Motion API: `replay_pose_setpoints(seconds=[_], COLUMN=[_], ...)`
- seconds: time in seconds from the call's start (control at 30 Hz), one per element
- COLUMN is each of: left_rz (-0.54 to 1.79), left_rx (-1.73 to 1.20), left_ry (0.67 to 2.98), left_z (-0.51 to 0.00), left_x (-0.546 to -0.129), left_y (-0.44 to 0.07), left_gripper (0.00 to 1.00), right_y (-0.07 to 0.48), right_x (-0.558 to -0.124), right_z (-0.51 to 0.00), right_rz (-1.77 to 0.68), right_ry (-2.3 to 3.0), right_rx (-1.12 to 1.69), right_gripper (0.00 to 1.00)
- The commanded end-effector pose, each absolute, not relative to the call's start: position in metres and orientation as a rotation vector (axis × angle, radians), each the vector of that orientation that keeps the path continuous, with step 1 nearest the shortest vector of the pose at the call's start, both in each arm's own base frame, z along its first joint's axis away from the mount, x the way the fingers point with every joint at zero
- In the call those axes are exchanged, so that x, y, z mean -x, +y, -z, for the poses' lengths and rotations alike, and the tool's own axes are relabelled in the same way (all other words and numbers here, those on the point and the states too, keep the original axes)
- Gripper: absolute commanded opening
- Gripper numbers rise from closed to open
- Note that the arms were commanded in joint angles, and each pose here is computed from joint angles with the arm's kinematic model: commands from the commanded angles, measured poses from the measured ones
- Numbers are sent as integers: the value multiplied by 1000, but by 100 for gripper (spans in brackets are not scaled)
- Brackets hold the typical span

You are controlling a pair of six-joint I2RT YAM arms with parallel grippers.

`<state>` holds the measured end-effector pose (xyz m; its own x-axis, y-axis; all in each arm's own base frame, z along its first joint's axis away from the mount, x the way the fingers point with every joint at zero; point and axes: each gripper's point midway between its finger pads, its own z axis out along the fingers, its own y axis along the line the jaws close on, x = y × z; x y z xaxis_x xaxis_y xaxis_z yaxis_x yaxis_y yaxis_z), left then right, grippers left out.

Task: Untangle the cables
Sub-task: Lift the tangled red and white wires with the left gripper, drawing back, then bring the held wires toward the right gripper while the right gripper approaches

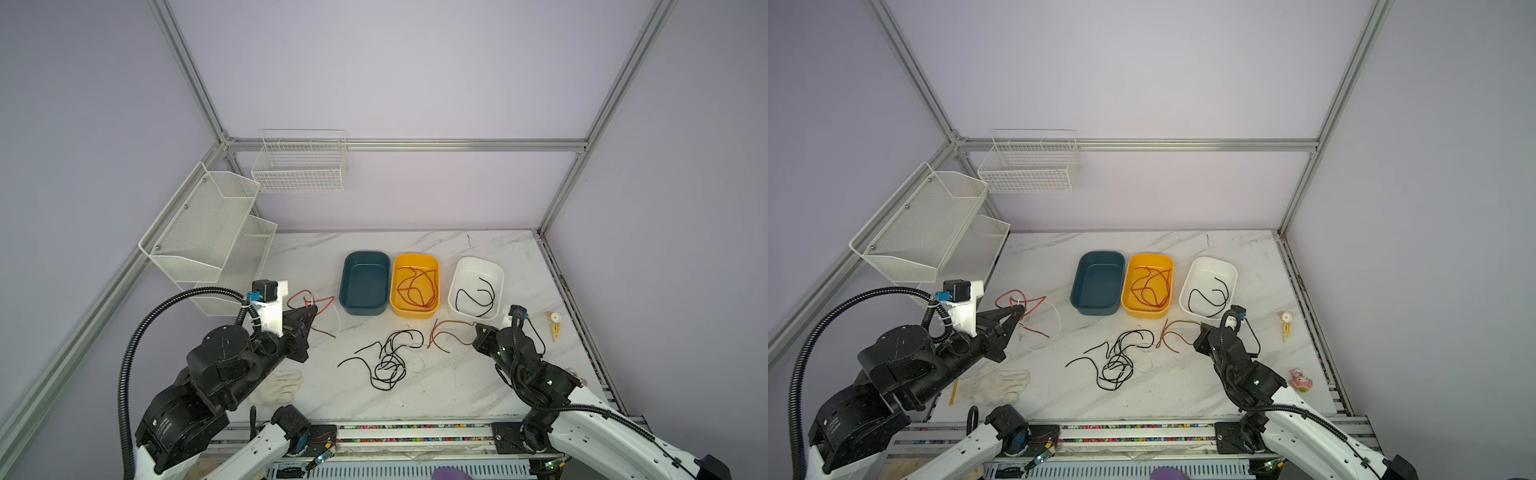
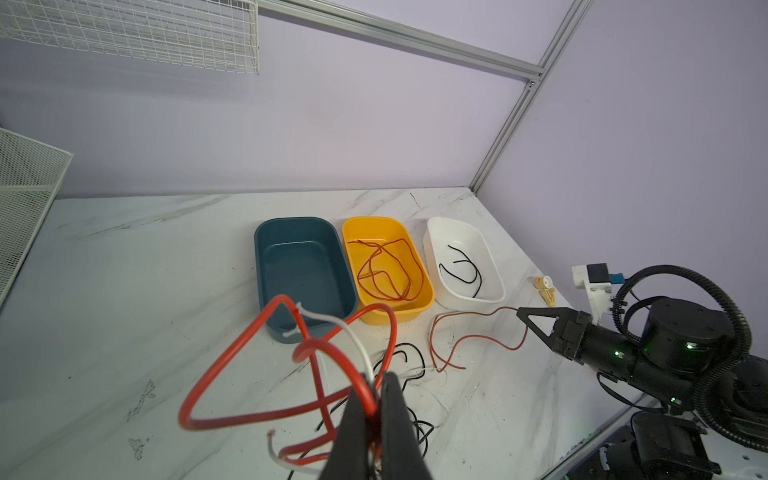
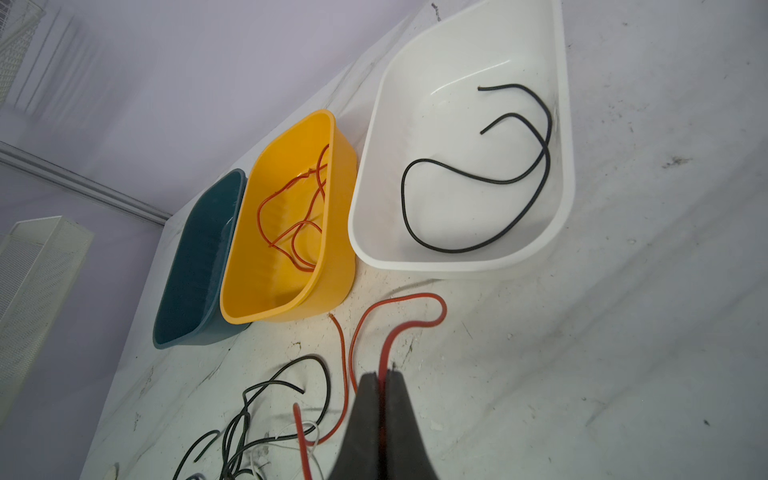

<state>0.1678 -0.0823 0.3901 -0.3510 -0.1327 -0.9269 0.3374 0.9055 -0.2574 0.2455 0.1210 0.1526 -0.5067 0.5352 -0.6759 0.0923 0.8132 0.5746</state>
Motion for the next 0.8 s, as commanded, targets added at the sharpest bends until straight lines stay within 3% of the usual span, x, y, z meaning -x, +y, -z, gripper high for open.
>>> replay_pose_setpoints(seconds=[0.0, 0.33, 0.77], left_rz=[413, 515, 802], left_rx=[-102, -260, -381], left_ry=[1760, 1888, 2007], left_z=[-426, -380, -315], left_x=[-161, -176, -196], left_y=[-57, -105, -178], left_gripper=[0, 0, 0], right_y=[108, 132, 168], right_x=[-248, -246, -234], right_z=[-171, -254, -311], right_rz=[-522, -671, -830], right_ry=[2015, 1897, 1796], right_rx=[-475, -252, 17], right_gripper=[0, 0, 0])
